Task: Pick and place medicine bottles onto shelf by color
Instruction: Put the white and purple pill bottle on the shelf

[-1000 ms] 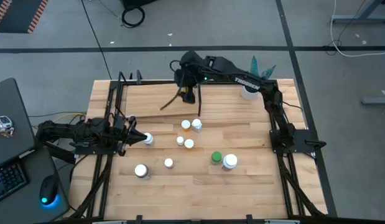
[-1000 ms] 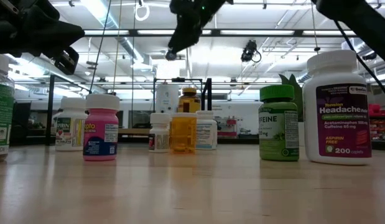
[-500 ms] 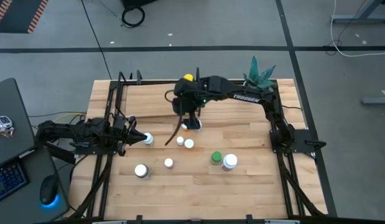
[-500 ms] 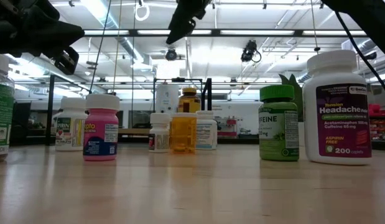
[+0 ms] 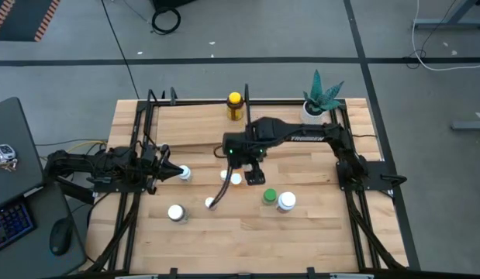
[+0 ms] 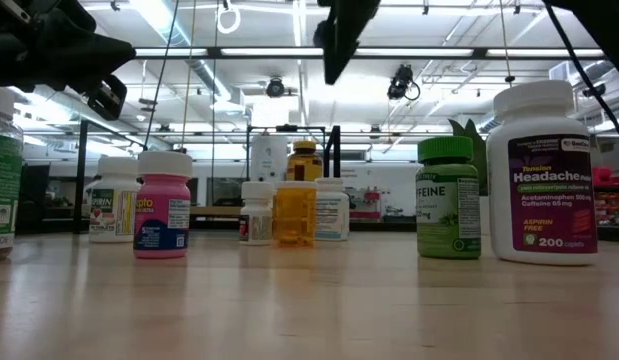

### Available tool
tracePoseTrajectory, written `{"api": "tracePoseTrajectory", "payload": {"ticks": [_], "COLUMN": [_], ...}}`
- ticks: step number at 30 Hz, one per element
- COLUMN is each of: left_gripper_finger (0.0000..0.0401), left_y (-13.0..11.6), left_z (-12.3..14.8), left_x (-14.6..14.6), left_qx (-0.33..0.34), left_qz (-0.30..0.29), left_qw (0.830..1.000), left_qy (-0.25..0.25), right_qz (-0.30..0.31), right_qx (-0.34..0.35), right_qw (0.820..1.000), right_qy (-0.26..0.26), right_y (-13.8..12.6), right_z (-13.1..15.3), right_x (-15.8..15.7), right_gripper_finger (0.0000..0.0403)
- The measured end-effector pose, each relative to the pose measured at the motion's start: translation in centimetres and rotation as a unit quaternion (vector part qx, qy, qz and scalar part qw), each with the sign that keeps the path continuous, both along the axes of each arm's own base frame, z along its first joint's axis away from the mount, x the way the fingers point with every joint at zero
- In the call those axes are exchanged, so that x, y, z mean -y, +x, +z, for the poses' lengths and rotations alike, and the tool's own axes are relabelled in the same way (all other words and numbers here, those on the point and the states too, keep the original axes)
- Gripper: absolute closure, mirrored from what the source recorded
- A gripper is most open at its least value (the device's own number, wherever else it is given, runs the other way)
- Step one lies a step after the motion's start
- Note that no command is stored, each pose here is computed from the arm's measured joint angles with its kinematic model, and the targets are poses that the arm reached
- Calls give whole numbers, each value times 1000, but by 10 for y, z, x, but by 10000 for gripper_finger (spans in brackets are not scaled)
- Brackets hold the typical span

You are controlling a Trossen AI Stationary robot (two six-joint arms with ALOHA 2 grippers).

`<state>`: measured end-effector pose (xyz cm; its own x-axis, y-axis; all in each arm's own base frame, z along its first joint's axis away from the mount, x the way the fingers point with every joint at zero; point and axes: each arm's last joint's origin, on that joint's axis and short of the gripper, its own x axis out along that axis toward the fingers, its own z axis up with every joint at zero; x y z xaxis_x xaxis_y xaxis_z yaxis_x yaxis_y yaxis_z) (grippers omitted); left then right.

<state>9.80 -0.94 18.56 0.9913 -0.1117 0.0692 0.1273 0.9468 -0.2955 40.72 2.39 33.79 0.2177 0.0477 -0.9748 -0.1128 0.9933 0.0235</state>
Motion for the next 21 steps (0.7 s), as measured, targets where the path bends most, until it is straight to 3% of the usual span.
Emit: {"api": "tracePoseTrajectory", "payload": {"ticks": [9,16,21], "left_gripper_finger": [362,371,372], "left_y": [0,0,0], "left_z": [0,0,0], "left_x": [0,0,0], "left_qx": [0,0,0], "left_qz": [0,0,0], "left_qw": [1000,1000,1000], "left_qy": [0,0,0], "right_qz": [-25,-52,-88], "right_qx": [-29,-58,-71], "right_qw": [999,996,992], "right_qy": [-5,-35,-55], "right_y": [-13,-22,-45], "right_z": [-2,-19,-21], "right_x": [-46,-77,-86], "right_gripper_finger": [95,95,91]}}
